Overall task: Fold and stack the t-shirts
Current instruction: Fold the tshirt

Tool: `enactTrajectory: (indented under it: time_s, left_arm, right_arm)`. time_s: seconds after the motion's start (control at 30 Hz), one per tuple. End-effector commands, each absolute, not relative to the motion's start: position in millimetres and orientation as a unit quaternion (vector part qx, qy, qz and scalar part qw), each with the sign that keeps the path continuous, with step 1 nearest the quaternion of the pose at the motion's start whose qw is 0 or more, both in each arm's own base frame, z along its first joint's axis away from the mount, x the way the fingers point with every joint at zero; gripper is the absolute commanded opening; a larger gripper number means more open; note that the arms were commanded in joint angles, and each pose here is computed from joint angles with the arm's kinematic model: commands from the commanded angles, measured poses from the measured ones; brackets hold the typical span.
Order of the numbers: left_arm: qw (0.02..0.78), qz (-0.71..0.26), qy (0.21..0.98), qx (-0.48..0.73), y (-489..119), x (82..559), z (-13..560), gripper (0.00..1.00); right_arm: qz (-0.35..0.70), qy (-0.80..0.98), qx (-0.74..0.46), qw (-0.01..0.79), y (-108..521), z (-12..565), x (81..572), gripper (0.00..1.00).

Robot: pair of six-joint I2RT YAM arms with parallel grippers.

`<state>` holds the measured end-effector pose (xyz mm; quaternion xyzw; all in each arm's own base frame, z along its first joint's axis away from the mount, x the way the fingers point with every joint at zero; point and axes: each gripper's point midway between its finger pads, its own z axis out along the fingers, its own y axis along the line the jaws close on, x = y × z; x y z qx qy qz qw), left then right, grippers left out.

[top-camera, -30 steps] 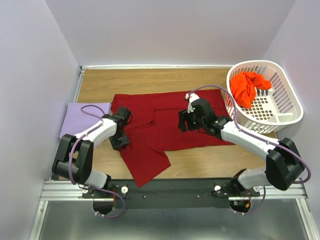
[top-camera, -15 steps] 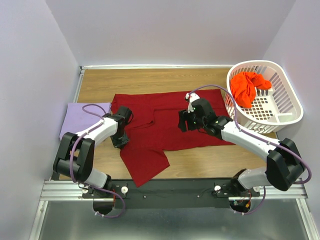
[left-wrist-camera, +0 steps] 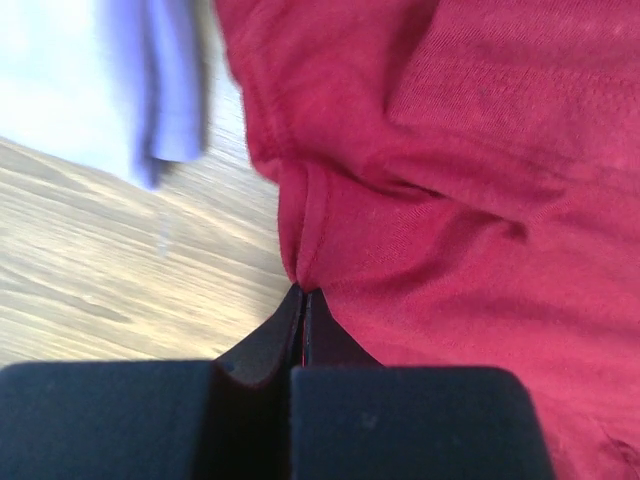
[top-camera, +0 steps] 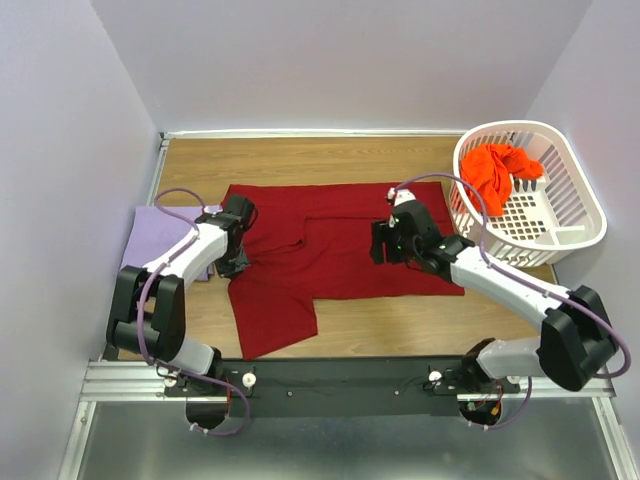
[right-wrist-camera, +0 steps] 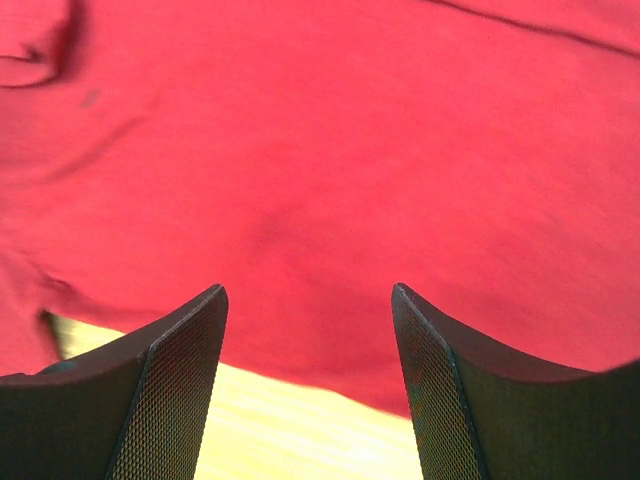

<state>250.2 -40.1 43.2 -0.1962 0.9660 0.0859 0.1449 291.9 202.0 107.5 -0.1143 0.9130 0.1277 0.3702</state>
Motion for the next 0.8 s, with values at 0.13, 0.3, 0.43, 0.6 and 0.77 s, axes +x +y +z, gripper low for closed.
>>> enactTrajectory:
  time_s: [0.13, 0.3, 0.43, 0.6, 0.77]
  left_arm:
    - [0.209, 0.063, 0.959, -0.179, -12, 262, 66, 0.0]
    - [0.228, 0.009, 0.955, -0.189, -6, 265, 67, 0.0]
    - [0.231, -0.022, 0.957, -0.176, -16, 266, 63, 0.0]
    - [0.245, -0.05, 0.954, -0.167, -25, 270, 66, 0.0]
    - [0.266, -0.054, 0.948, -0.165, -25, 274, 76, 0.0]
  right_arm:
    - [0.019, 0.932, 0.025, 0.362, 124, 98, 273, 0.7]
    - [-0.007, 0.935, 0.107, 0.337, 88, 87, 258, 0.66]
    - [-0.024, 0.94, 0.167, 0.296, 66, 72, 239, 0.64]
    - [-0.023, 0.938, 0.223, 0.266, 55, 64, 227, 0.63]
    - [-0.042, 0.935, 0.288, 0.204, 41, 43, 209, 0.51]
